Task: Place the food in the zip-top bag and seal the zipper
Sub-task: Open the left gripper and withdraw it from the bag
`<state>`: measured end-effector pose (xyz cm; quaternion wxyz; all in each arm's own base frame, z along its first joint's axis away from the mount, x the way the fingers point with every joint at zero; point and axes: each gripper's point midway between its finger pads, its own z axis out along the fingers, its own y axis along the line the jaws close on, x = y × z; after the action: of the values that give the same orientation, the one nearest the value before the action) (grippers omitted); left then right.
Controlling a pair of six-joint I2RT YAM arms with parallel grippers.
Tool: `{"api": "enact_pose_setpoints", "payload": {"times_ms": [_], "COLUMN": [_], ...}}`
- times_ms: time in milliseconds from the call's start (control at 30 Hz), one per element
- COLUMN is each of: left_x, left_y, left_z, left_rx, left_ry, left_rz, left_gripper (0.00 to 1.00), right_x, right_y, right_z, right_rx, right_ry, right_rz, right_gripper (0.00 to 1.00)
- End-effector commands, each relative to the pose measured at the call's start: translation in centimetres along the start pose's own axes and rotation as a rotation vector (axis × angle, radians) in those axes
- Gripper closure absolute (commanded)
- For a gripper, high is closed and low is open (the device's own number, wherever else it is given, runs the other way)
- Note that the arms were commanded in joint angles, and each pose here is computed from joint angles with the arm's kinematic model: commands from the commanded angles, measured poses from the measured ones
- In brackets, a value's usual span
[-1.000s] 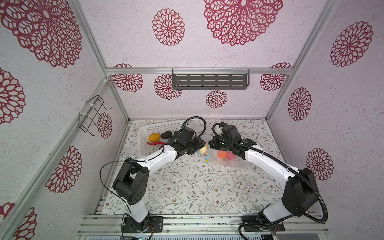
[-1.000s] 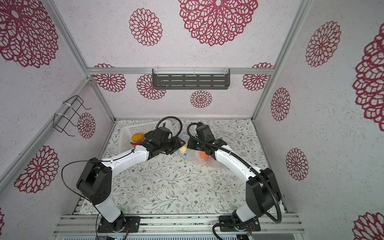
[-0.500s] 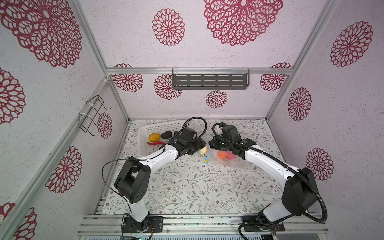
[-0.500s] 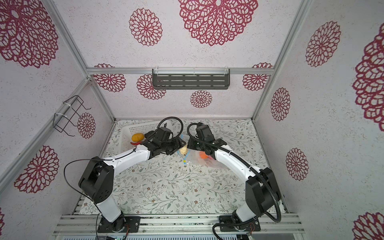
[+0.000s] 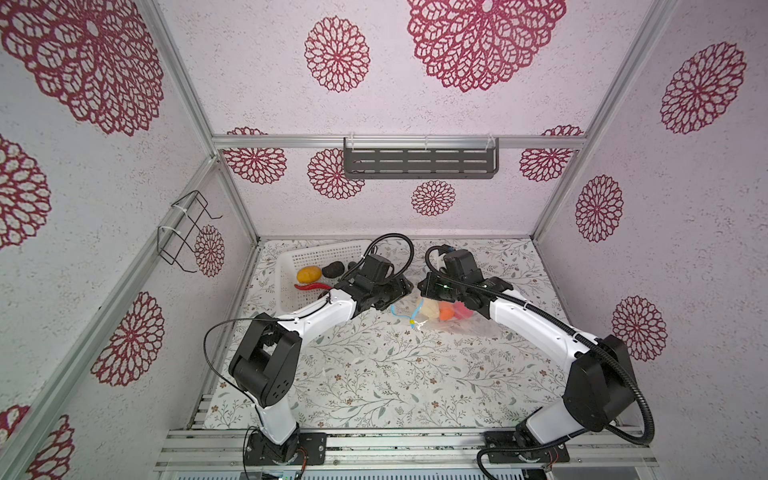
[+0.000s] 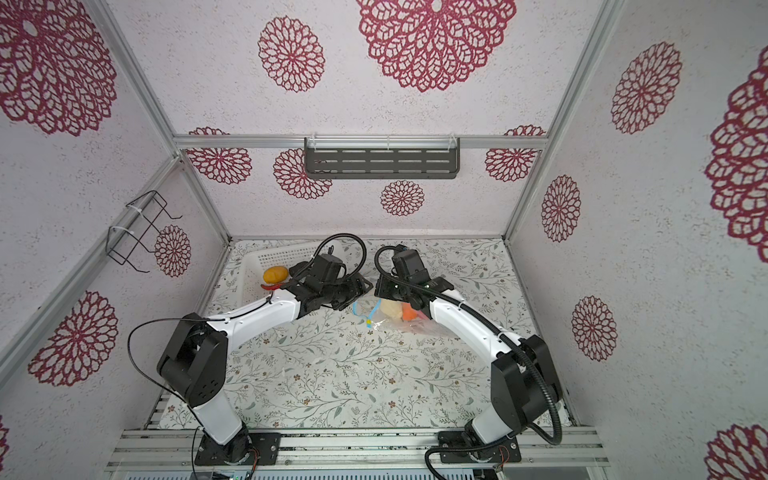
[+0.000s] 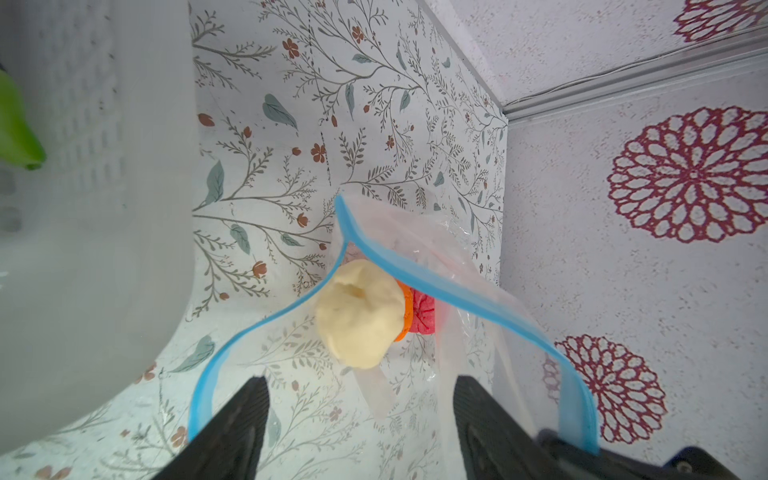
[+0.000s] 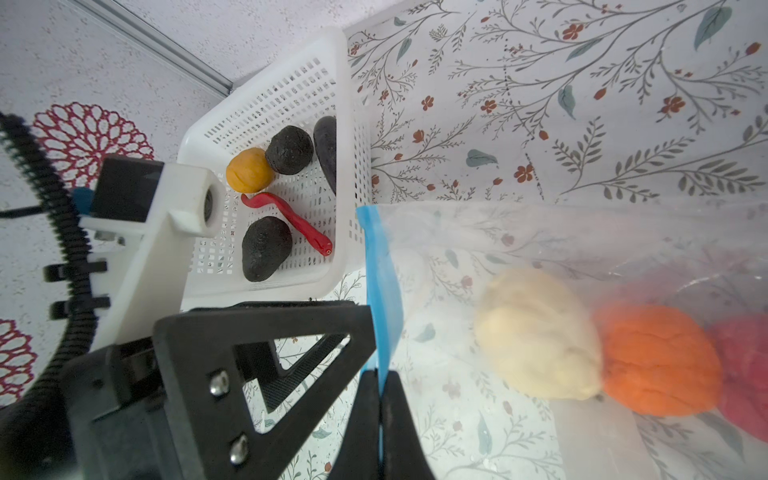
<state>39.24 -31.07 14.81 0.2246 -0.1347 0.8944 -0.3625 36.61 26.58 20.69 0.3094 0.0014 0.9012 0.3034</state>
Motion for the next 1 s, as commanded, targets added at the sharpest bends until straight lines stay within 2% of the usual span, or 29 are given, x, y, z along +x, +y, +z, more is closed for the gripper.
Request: {"api": "enact_pose_setpoints", "payload": {"times_ms": [0, 267, 600, 867, 967], "left_x": [-0.1, -0.4, -1.5, -3.2, -4.1], "left_y": [-1.1, -1.3, -2.1, -0.2, 1.5], "left_z": [0.1, -0.2, -2.6, -6.1, -7.4], "left_rx": [0.023, 0.022, -0.005, -0.191, -0.272], "left_ry": [-0.008, -0.02, -0.071, -0.07, -0.075], "left_rz": [0.025, 0.03, 0.091, 0.204, 0.196], "left_gripper": [0.26, 0.26, 0.26, 0.27, 0.28], "right_x": [-1.2, -1.1, -1.7, -1.4, -1.3], "right_y": [0.5, 0.4, 0.1, 0.1, 0.0], "right_z": [-0.7, -0.8, -1.6, -1.5, -1.3], "right_rx": [-0.015, -0.015, -0.008, -0.014, -0.016], "right_ry": [-0.034, -0.036, -0.056, -0.049, -0.045], "right_rz": [-0.014, -0.013, -0.01, -0.003, -0.001], "right_gripper": [1.0, 1.0, 1.0, 1.0, 1.0]}}
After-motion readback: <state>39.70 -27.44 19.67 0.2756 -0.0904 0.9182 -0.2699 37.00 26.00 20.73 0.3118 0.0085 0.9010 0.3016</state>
